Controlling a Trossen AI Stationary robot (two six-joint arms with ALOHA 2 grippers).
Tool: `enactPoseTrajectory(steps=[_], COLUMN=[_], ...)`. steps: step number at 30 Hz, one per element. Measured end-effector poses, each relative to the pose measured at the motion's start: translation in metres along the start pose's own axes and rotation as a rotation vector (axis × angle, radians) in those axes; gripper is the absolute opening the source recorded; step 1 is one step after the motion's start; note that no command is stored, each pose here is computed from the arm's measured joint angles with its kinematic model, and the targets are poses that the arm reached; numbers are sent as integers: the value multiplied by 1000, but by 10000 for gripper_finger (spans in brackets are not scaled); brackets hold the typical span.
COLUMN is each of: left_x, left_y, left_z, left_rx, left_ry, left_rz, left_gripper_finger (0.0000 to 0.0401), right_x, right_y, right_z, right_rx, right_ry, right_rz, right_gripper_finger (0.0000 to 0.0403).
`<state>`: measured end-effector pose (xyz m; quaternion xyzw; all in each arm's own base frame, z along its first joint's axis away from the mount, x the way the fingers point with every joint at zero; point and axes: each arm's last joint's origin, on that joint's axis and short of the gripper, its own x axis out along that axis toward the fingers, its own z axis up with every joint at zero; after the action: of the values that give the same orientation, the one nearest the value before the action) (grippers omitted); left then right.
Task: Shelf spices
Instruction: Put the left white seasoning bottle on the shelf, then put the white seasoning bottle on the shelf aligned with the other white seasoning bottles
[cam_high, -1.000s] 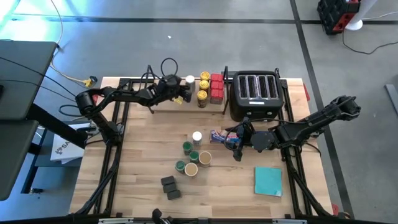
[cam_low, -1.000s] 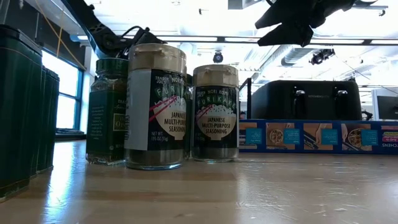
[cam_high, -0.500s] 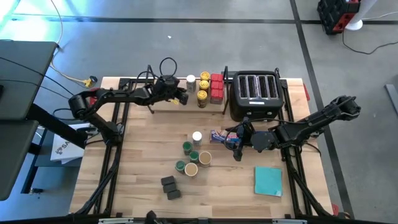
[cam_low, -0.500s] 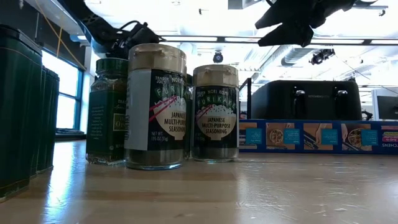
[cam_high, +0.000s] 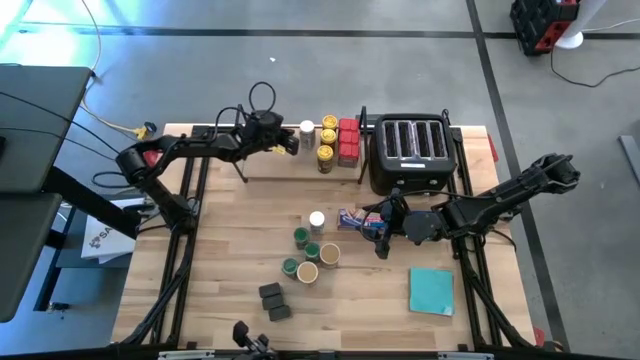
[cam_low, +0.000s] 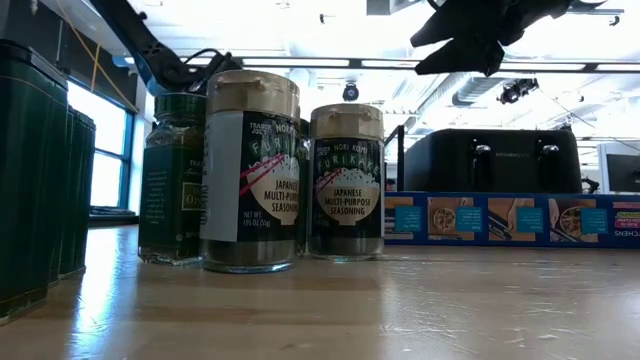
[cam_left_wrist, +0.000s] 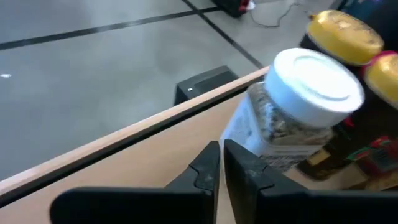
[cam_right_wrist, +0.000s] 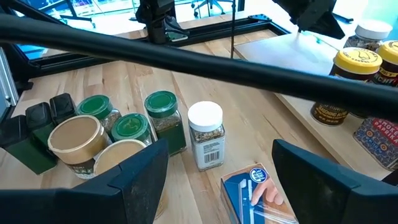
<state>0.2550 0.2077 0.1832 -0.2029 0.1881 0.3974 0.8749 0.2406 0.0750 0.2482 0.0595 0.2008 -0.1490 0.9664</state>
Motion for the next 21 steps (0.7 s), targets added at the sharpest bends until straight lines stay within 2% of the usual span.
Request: enactPoseTrajectory(steps=[9,18,21], left_x=[6,2,-8], left_y=[-12,-34,-41], left_z=[-10,-19,-20], left_rx=[2,67,114], left_ry=[47,76,111], left_rz=[-107,-164,-171], left_gripper_finger=[1,1,1], right_x=[0,0,0], right_y=[0,0,0], right_z=[0,0,0], right_rx=[4,4,10], right_ry=[0,0,1], right_rz=[0,0,0], right_gripper_finger=[281,281,281])
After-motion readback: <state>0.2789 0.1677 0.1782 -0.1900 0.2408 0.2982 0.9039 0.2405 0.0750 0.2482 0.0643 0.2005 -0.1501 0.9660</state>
